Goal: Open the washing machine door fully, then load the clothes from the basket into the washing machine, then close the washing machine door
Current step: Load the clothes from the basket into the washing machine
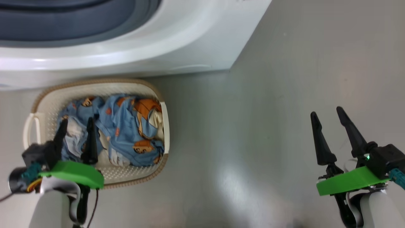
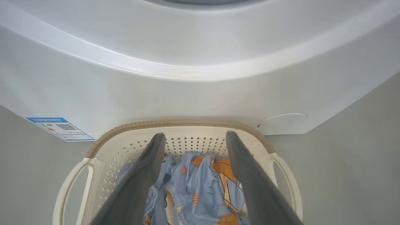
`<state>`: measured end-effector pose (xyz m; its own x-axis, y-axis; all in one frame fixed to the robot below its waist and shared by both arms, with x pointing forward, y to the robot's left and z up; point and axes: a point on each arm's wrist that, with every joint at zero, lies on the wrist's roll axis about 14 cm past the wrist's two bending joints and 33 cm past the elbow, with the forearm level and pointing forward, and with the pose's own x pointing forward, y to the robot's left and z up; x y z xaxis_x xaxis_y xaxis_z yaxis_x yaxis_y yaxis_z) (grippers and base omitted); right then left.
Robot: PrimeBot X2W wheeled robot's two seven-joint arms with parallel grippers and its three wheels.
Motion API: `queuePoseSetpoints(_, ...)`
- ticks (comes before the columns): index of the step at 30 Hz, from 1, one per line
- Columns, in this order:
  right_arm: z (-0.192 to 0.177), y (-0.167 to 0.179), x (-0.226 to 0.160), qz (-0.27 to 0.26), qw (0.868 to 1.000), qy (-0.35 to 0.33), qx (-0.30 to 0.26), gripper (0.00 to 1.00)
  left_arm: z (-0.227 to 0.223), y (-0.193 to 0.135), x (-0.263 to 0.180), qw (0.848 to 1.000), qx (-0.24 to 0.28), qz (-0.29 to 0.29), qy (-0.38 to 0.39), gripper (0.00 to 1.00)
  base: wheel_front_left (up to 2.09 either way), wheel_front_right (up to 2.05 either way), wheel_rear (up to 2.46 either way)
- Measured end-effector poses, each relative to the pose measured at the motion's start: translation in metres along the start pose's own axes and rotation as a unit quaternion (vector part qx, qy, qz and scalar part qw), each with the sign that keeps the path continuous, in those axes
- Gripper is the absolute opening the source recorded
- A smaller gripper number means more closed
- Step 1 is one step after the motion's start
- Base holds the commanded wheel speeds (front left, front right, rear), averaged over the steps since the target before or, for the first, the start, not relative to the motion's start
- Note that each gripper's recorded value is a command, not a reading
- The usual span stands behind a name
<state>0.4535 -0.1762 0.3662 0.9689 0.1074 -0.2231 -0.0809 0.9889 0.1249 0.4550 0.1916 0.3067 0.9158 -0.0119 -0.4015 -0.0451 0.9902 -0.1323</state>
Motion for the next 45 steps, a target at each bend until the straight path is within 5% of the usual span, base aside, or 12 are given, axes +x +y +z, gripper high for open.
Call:
queuePoseSetpoints(27,-0.073,-0.017,0.019,-0.015,0.997,0.073,-0.002,1.00,-0.117,0.034,0.056,0.983,0.016,0.030,0.179,1.00,0.00,0.00,0.00)
queuePoseSetpoints(45,-0.082,-0.021,0.021,-0.017,0.996,0.082,-0.008,1.00,-0.157,-0.006,0.051,0.970,0.008,-0.028,0.240,1.00,0.00,0.00,0.00)
